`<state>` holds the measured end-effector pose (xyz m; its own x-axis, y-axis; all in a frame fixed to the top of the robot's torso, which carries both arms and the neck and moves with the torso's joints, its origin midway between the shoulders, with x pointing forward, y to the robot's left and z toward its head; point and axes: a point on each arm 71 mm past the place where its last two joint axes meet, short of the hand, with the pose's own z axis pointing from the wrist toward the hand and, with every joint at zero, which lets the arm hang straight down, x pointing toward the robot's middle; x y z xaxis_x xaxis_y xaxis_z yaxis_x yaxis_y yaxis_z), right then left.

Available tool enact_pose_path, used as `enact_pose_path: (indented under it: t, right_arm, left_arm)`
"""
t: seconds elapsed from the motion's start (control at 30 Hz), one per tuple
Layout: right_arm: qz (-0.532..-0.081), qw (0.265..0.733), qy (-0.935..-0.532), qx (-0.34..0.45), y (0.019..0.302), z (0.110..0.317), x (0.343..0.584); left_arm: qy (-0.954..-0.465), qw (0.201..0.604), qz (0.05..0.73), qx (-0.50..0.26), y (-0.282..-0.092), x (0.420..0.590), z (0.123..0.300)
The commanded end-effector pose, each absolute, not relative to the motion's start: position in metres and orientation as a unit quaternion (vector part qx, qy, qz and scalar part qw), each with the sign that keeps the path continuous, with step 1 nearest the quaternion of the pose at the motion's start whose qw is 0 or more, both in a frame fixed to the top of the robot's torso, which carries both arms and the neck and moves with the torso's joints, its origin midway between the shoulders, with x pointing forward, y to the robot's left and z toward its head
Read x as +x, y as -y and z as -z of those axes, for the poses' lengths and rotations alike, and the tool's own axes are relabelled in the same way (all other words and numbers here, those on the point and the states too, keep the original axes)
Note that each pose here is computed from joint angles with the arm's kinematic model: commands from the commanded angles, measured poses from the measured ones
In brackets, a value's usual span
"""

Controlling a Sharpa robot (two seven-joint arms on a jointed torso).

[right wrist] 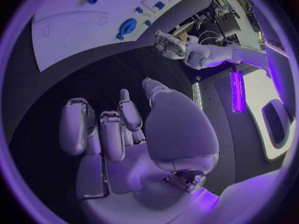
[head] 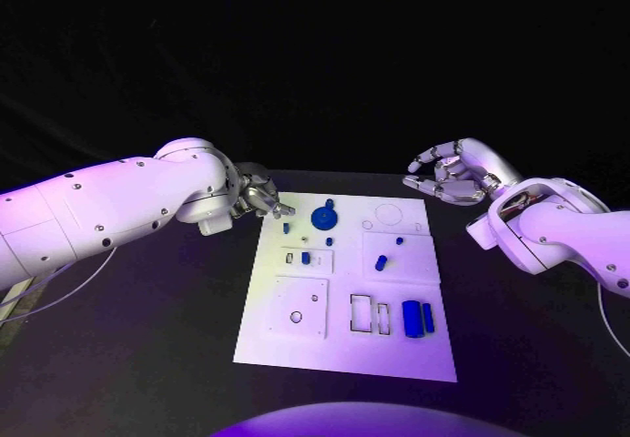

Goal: Assemble the parts on the task board

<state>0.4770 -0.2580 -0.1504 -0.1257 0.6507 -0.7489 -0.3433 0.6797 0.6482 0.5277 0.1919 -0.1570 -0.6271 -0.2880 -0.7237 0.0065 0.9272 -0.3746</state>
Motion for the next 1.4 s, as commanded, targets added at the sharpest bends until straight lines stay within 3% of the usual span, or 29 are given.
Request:
enact_pose_path:
  t: [0.03,0.47,0.93,1.4]
  right_arm:
    - [-0.383,0.651,-0.646,0.112,0.256,0.15,0.477]
    - [-0.385,0.65,-0.646,0.11,0.254,0.151,0.477]
    - [-0.387,0.649,-0.645,0.109,0.252,0.151,0.477]
    - [-0.387,0.65,-0.645,0.109,0.252,0.151,0.477]
  left_arm:
    - [-0.887,0.42,0.181,-0.072,-0.19,0.532,0.156]
    - [-0.9,0.413,0.133,-0.047,-0.186,0.552,0.167]
    - [-0.917,0.379,0.118,-0.033,-0.173,0.553,0.191]
    - [-0.919,0.377,0.112,-0.033,-0.173,0.553,0.195]
